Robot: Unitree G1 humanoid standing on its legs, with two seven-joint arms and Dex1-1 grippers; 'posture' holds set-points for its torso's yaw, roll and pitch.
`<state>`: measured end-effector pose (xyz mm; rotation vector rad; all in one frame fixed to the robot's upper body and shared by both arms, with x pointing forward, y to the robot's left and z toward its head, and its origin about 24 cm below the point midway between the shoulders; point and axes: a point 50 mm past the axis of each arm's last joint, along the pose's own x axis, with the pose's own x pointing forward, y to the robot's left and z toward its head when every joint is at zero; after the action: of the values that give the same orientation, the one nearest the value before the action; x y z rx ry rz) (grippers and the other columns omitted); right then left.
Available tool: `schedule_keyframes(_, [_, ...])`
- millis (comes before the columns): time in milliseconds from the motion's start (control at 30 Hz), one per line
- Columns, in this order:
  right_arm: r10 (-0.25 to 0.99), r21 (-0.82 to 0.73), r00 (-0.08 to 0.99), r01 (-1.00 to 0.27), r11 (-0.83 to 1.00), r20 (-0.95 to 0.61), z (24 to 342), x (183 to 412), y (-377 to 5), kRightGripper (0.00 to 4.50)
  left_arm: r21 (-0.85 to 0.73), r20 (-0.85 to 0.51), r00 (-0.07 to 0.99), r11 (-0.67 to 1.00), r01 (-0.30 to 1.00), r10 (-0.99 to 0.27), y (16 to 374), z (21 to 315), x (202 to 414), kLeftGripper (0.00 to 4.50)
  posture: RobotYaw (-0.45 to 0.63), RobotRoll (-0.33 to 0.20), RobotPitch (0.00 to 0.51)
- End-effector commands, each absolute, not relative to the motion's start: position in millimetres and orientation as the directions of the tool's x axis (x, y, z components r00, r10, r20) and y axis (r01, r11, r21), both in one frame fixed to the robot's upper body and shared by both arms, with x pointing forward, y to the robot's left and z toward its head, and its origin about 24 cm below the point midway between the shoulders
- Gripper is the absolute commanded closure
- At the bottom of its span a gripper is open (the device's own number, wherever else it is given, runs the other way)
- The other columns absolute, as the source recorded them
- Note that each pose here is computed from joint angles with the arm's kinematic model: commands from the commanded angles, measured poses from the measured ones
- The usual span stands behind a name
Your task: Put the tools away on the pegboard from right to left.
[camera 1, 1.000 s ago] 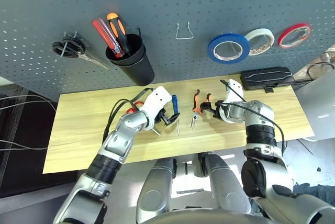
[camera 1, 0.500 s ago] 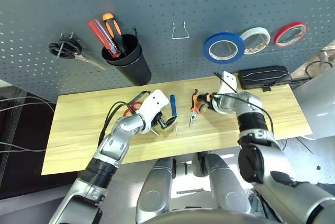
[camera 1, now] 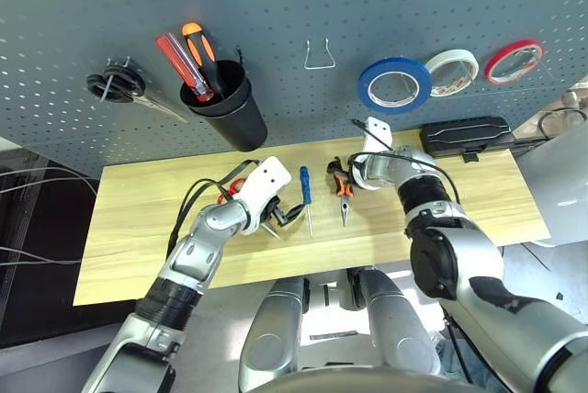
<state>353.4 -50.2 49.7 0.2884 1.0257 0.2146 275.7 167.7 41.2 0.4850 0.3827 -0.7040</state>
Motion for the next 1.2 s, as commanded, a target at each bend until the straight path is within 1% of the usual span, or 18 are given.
schedule_keyframes(33, [0.342,0.297,0.414,-0.171,0.939,-0.843,48.6,340.6,-19.5,0.00,0.276,-0.528,0.689,0.666,0.693,-0.497,172.9,31.6,270.0,0.03,0.04,0.000,0.286])
schedule_keyframes(167, [0.307,0.224,0.416,-0.237,0.945,-0.856,45.6,340.8,-22.8,0.00,0.275,-0.526,0.696,0.677,0.683,-0.489,175.0,31.0,270.5,0.03,0.03,0.000,0.287])
schedule_keyframes(267, [0.287,0.188,0.415,-0.263,0.946,-0.863,41.8,340.2,-25.0,0.00,0.271,-0.530,0.697,0.683,0.678,-0.482,176.1,28.7,270.0,0.03,0.03,0.000,0.286])
schedule_keyframes(433, [0.257,0.155,0.415,-0.264,0.952,-0.873,34.1,338.4,-29.5,0.00,0.265,-0.527,0.702,0.692,0.671,-0.479,176.4,26.6,269.9,0.03,0.03,0.000,0.288])
schedule_keyframes(533, [0.244,0.145,0.428,-0.252,0.957,-0.870,30.8,338.9,-33.2,0.62,0.266,-0.526,0.704,0.693,0.670,-0.478,177.4,25.4,269.9,0.00,0.03,0.000,0.288])
schedule_keyframes(700, [0.239,0.148,0.454,-0.227,0.963,-0.858,28.4,340.7,-35.7,2.43,0.266,-0.520,0.706,0.694,0.669,-0.481,177.9,23.5,269.8,0.00,0.03,0.000,0.288])
schedule_keyframes(733, [0.238,0.147,0.456,-0.227,0.963,-0.858,27.7,340.6,-36.1,2.64,0.267,-0.519,0.706,0.694,0.669,-0.481,177.9,22.9,269.8,0.00,0.03,0.000,0.289])
schedule_keyframes(867, [0.226,0.131,0.444,-0.234,0.963,-0.867,25.2,339.8,-40.5,2.69,0.267,-0.515,0.707,0.693,0.670,-0.485,177.5,21.8,269.7,0.00,0.02,0.000,0.288])
schedule_keyframes(1033, [0.217,0.112,0.409,-0.264,0.958,-0.886,24.4,339.6,-55.9,2.70,0.267,-0.512,0.706,0.690,0.672,-0.489,177.6,21.5,268.8,0.00,0.02,0.000,0.288])
schedule_keyframes(1200, [0.240,0.133,0.343,-0.309,0.942,-0.908,28.3,333.9,-82.6,2.70,0.272,-0.506,0.705,0.684,0.677,-0.496,177.3,24.0,267.6,0.00,0.02,0.000,0.292])
